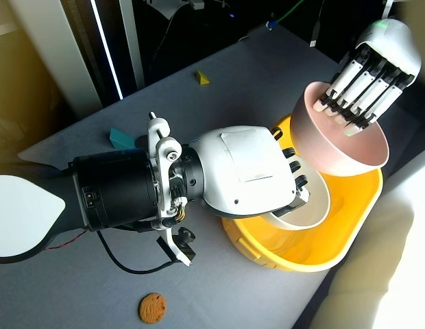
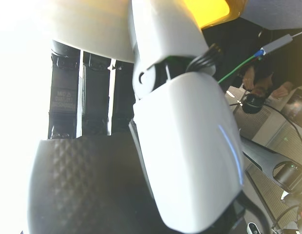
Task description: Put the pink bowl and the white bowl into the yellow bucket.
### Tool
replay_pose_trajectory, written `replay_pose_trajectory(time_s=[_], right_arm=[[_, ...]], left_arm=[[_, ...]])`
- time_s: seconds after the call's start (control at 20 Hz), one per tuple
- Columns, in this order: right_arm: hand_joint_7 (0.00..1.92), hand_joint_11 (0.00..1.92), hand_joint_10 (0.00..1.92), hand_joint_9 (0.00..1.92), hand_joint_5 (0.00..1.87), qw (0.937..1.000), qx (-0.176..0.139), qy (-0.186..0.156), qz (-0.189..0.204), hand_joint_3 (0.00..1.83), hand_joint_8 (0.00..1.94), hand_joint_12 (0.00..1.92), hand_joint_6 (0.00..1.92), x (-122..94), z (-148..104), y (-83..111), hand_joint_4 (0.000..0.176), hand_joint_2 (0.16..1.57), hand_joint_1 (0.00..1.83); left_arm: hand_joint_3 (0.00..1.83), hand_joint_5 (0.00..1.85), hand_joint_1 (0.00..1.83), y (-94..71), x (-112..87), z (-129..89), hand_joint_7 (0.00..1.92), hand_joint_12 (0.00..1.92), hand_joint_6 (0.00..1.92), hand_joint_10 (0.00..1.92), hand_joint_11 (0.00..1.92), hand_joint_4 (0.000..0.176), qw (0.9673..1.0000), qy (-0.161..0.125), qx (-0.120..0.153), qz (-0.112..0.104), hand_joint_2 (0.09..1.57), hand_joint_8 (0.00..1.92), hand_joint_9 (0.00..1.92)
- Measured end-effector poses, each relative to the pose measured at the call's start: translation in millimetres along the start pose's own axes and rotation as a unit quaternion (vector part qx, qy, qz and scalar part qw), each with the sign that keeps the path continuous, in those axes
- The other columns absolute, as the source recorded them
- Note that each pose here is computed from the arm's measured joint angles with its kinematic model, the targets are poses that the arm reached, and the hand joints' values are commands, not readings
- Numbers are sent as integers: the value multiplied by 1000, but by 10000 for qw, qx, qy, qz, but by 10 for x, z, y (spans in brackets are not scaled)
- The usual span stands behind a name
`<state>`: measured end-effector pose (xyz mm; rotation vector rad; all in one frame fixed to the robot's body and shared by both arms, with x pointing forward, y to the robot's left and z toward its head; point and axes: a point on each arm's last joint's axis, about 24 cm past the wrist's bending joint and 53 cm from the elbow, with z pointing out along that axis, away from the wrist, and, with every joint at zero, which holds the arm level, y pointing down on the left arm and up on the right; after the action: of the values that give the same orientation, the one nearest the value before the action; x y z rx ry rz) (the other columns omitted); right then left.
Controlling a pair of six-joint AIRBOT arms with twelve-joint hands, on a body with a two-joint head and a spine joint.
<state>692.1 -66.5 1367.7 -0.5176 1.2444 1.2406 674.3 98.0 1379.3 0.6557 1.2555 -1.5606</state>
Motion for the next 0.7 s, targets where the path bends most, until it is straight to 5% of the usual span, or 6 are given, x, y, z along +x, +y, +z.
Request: replay_pose_trajectory(time_s=[0.2,0.25,0.45,0.55,0.6,0.7], right_arm=[[1132,831,706,1134,973,10000,-23,2,0,0,648,1462,932,3,-1,10,0,1054,1500],[1169,880,816,1121,1016,10000,-29,2,0,0,624,1152,897,3,-1,13,0,1041,1419],[1136,823,722,1145,981,10000,-35,15,-7,1,636,1479,890,13,1,16,0,1053,1500],[1050,692,639,935,840,10000,-35,3,5,8,883,1145,1175,7,1,16,0,1125,1258],[843,524,484,817,707,10000,-34,8,-4,1,522,1186,653,10,1,15,0,1118,1258],[706,233,178,644,600,10000,-34,14,4,0,78,1194,140,17,-1,14,0,1084,1080]], left_arm=[[0,937,1380,19,19,-37,1054,937,941,1091,806,0,10000,31,-45,6,1104,998,903],[2,910,1378,40,38,-61,1040,938,961,1105,772,0,10000,39,-78,-4,1112,1052,887],[1,916,1378,94,120,-102,1038,959,960,1110,792,0,9997,152,-172,-20,1110,1032,892],[0,925,1368,96,113,-120,962,781,1083,1155,694,0,9997,143,-186,-20,1128,1036,845],[3,867,1185,99,125,-124,888,698,1147,542,634,0,9997,150,-193,-19,1163,466,825],[1,562,1012,119,167,-139,614,758,160,73,277,0,9996,189,-225,-31,1164,35,554]])
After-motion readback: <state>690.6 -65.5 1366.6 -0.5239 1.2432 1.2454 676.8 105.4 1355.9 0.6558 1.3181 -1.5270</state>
